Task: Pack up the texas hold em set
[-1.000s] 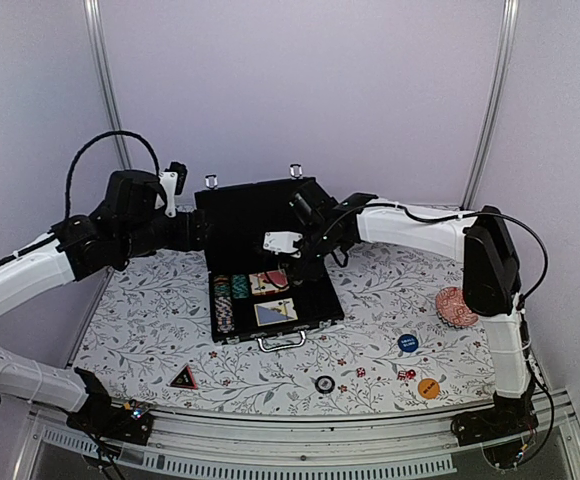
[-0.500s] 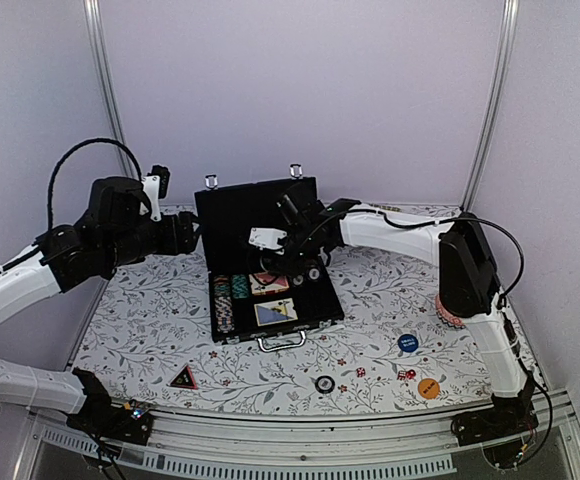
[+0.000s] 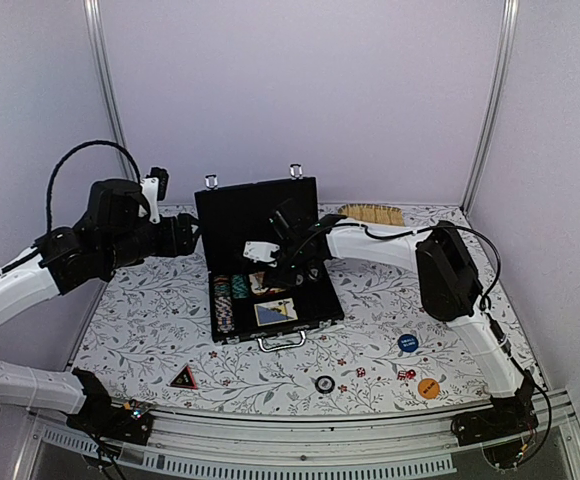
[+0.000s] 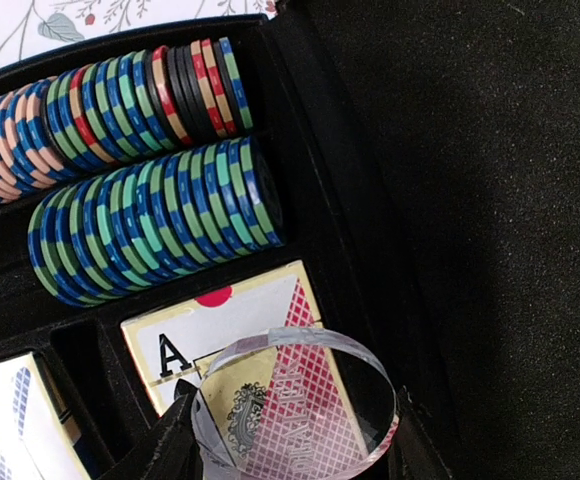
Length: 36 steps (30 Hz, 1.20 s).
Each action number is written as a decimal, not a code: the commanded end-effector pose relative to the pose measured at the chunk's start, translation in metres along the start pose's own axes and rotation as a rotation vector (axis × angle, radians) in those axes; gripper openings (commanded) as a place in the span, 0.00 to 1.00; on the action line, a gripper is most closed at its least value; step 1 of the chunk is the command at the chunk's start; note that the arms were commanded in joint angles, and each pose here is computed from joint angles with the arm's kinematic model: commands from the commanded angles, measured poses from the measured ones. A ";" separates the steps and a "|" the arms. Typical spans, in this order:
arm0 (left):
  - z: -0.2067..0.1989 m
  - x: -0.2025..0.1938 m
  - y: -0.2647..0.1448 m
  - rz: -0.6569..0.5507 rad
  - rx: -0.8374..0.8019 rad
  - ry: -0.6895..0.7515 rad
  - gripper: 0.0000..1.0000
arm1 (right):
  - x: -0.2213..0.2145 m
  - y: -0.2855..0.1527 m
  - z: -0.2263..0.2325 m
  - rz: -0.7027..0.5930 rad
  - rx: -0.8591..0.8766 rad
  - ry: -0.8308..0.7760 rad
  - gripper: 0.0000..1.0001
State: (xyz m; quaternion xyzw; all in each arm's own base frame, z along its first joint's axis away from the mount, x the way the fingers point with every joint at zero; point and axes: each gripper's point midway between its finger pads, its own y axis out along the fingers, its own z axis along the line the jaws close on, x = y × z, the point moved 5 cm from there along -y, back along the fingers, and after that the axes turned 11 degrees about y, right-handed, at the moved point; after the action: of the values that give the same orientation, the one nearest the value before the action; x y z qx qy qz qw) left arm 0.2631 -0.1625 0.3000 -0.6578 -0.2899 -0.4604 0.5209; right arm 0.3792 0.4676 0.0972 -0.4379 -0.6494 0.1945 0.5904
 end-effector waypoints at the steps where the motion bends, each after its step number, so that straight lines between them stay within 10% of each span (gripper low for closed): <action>1: 0.008 -0.006 -0.002 0.003 0.024 -0.017 0.81 | 0.003 0.014 0.007 -0.024 0.021 0.001 0.60; 22: 0.007 -0.014 0.009 0.051 0.036 0.003 0.83 | 0.040 -0.046 -0.007 -0.121 0.003 0.030 0.80; 36: 0.011 -0.089 0.044 0.560 0.072 -0.016 0.80 | -0.038 -0.169 -0.018 -0.141 0.121 0.234 0.81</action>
State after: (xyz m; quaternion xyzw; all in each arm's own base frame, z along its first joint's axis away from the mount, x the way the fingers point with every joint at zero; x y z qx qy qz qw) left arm 0.2834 -0.1595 0.2201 -0.6775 -0.1769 -0.3333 0.6313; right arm 0.3383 0.3919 0.2212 -0.3751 -0.6439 0.1348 0.6531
